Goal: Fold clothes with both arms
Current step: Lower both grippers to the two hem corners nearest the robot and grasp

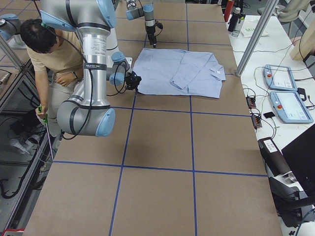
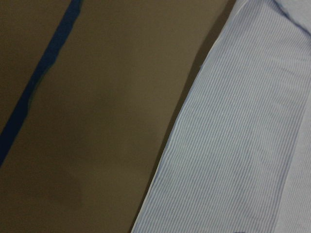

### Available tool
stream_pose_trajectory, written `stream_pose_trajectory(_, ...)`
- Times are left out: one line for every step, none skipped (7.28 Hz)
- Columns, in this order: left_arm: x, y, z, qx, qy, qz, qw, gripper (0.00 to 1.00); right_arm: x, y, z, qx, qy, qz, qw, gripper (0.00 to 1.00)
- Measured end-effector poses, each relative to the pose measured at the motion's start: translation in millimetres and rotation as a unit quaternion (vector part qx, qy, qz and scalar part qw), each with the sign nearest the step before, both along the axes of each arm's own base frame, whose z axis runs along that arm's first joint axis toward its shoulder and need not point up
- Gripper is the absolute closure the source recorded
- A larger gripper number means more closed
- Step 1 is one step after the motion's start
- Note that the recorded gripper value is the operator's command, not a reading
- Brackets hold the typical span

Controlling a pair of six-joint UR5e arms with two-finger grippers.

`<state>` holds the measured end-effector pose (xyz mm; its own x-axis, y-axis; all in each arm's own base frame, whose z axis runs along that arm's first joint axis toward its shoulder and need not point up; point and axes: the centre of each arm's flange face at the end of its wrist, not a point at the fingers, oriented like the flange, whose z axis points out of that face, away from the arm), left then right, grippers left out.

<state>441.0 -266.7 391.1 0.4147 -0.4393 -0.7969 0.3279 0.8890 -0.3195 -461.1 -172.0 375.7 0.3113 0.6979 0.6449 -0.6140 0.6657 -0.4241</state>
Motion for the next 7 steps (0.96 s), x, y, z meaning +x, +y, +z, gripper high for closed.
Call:
stream_pose_trajectory(5,9,1,-0.011,-0.005,0.002,0.9999,0.17,0,0,0,0.0,0.0,0.0,1.0,1.0)
stream_pose_trajectory(8,14,0,-0.017,-0.005,0.002,0.9998,0.17,1,-1,0,0.001,0.0,0.0,1.0,1.0)
stream_pose_trajectory(8,18,-2,-0.02,-0.004,0.004,0.9998,0.18,1,-1,0,0.001,0.0,0.001,1.0,1.0)
stream_pose_trajectory(8,22,-3,-0.024,-0.004,0.006,0.9997,0.22,2,-1,0,0.001,0.001,0.001,1.0,1.0)
stream_pose_trajectory(8,26,0,-0.028,-0.008,0.007,0.9996,0.25,2,-1,1,0.001,0.001,0.001,1.0,1.0)
stream_pose_trajectory(8,29,4,-0.03,-0.012,0.009,0.9994,0.3,2,-1,1,0.001,0.001,0.002,1.0,1.0)
stream_pose_trajectory(8,32,7,-0.034,-0.015,0.011,0.9993,0.36,3,-1,0,0.001,0.001,0.002,1.0,1.0)
